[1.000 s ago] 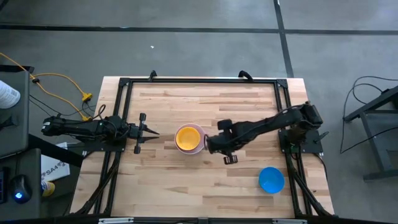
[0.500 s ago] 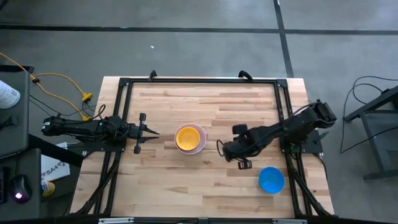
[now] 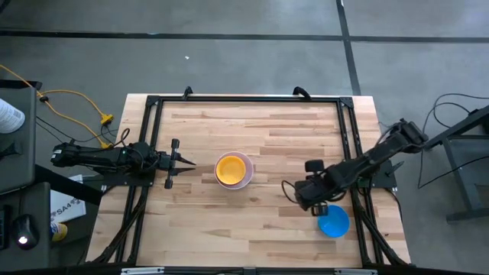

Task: Nest bowls inside each other
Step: Stack the blue bowl on the yellow bowl

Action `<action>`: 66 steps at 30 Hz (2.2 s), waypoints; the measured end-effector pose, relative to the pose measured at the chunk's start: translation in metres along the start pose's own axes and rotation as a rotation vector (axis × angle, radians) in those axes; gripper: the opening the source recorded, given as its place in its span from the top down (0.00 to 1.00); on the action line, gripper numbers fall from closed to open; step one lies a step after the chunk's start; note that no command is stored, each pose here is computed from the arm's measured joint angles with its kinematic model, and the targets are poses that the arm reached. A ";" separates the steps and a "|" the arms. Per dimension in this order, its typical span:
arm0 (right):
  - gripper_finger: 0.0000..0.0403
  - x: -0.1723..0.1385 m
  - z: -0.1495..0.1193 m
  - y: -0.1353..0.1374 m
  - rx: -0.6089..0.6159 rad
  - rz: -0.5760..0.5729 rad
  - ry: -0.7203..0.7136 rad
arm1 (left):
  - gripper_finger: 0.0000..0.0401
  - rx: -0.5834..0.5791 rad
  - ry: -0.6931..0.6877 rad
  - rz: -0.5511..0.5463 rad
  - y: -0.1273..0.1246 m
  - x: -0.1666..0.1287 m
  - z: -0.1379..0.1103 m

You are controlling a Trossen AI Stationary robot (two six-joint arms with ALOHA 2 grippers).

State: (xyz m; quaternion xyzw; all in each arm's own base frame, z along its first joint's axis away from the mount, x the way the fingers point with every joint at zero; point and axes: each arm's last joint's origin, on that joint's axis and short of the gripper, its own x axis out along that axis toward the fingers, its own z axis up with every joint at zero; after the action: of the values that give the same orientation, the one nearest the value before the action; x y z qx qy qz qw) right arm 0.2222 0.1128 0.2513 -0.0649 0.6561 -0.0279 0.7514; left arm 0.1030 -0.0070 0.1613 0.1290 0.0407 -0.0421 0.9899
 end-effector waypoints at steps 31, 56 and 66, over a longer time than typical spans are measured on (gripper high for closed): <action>0.74 -0.007 -0.071 0.044 -0.380 0.184 0.028 | 0.84 0.000 0.000 0.000 0.000 0.000 0.000; 0.77 0.043 -0.081 0.043 -0.363 0.160 -0.003 | 0.84 0.000 0.000 0.000 0.000 0.000 0.000; 0.77 0.052 -0.080 0.042 -0.336 0.175 -0.027 | 0.84 0.000 0.000 0.000 0.000 0.000 0.000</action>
State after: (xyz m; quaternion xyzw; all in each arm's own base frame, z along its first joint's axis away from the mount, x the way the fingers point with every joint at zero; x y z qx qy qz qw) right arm 0.1483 0.1431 0.1841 -0.1324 0.6444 0.1486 0.7383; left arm 0.1030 -0.0070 0.1613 0.1290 0.0406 -0.0421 0.9899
